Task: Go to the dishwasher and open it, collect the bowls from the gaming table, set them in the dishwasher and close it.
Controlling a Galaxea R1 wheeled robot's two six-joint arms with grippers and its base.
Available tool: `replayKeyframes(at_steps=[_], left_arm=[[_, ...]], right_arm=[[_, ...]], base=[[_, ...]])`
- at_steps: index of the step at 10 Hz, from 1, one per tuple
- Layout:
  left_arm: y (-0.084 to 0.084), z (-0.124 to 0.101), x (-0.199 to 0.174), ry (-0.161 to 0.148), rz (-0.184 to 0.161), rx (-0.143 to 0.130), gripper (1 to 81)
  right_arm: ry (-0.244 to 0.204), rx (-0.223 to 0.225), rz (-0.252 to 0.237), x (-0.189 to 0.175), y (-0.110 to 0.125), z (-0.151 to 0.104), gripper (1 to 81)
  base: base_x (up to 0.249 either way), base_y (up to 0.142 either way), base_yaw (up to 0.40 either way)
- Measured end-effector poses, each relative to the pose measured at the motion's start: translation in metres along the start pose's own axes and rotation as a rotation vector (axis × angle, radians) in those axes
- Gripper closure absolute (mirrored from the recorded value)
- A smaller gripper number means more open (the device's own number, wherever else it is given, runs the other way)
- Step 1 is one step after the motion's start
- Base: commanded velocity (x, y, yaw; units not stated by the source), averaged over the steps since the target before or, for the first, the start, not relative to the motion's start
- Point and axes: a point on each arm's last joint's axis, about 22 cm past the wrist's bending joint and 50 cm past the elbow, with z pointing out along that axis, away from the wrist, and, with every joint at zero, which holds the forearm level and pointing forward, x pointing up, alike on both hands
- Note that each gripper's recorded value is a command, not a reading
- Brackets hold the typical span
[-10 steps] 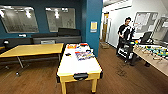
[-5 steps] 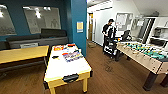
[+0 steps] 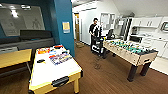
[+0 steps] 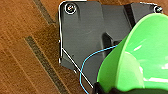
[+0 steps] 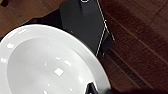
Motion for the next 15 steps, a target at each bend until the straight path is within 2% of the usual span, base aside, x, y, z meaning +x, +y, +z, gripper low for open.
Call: replayKeyframes(at_steps=[9, 11, 15], left_arm=[[-0.004, -0.001, 0.0, 0.0, 0.004, 0.004, 81.1], [-0.01, -0.003, 0.0, 0.001, 0.007, 0.012, 81.1], [-0.012, -0.004, 0.001, 0.002, 0.012, 0.015, 81.1]], right_arm=[[0.0, 0.003, 0.006, -0.003, -0.008, 0.005, 81.1], [-0.003, 0.01, 0.007, -0.005, -0.014, 0.008, 81.1], [-0.002, -0.003, 0.007, -0.005, -0.007, 0.007, 81.1]], base=[[0.0, 0.0, -0.391], [0.0, 0.0, -0.391], [0.0, 0.0, -0.392]])
